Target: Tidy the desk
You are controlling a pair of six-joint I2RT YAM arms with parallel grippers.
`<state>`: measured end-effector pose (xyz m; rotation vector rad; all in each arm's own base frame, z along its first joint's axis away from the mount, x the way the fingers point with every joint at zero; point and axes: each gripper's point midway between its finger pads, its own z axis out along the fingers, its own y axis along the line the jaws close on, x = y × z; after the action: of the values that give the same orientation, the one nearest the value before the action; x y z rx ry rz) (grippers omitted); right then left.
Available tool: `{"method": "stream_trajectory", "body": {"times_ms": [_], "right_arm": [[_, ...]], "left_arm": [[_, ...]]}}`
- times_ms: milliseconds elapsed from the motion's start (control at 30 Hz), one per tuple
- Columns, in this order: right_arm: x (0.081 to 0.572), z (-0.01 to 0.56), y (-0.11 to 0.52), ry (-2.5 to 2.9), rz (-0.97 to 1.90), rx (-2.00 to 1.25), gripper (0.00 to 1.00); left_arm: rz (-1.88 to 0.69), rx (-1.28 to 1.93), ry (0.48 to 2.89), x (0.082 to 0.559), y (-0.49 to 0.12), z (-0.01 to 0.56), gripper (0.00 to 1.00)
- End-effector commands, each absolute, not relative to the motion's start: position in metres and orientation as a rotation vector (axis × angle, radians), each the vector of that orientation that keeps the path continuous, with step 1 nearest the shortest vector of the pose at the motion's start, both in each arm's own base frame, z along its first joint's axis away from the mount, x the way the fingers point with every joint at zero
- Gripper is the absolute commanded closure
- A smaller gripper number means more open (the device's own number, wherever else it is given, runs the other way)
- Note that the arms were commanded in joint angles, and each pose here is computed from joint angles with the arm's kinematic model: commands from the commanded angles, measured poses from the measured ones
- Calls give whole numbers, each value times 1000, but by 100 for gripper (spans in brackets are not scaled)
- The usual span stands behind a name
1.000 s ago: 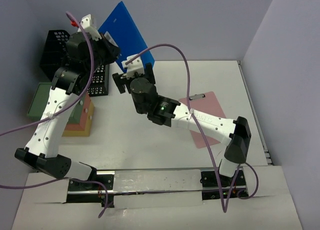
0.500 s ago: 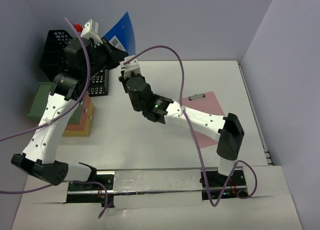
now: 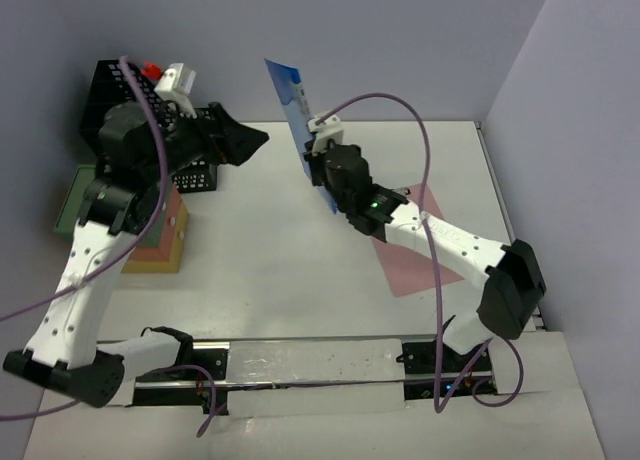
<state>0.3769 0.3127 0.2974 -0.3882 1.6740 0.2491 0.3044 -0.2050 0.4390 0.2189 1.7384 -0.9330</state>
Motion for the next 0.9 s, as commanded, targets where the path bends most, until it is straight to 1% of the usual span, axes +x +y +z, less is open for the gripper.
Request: {"method": "stream_trajectory", "body": {"times_ms": [0,67,133,167,200,267,300,400,433,500,567,633,667,700,733,767,800,867], "right_arm": [[357,342,310,1530,444,-451,100],[349,339,310,1507,491,-512,100],[336,338,314,1463,549,-597,100],[328,339,314,1432,564,-644,100],[316,345,316,1387,601,-707,100],[302,343,318,1351,651,-790,100],[298,348,316,1335,669,-797,100],[299,374,313,1268,738,-761,100],[301,381,316,1248,759,-766,100],[309,390,334,1215,818,-824,100],[311,428,349,1137,867,-848,100],[329,425,378,1135,936,-890,100],[333,432,386,1106,957,-902,100],[334,458,395,1025,980,-913,100],[348,446,410,1063,1034,-899,100],[346,468,410,1017,1044,-888,100],[367,454,431,1041,1081,-887,100],[388,457,454,1017,1142,-855,100]], "left_arm": [[-842,565,1347,241,-191,504,1],[-811,651,1300,227,-190,501,1],[-828,778,1331,217,-195,487,1],[-822,892,1365,214,-197,475,1],[-743,986,1326,219,-194,477,1],[-657,1106,1370,223,-185,455,1],[-623,1123,1378,227,-181,454,1],[-544,1051,1374,239,-171,465,1],[-525,1017,1328,241,-170,477,1],[-559,922,1341,237,-167,476,1],[-542,864,1290,218,-160,486,1],[-494,793,1349,219,-147,458,1],[-440,754,1339,209,-136,457,1],[-414,752,1350,205,-132,447,1],[-384,761,1350,201,-128,438,1],[-366,760,1359,198,-124,426,1],[-340,769,1386,190,-119,399,1],[-315,797,1455,191,-115,356,1]]}}
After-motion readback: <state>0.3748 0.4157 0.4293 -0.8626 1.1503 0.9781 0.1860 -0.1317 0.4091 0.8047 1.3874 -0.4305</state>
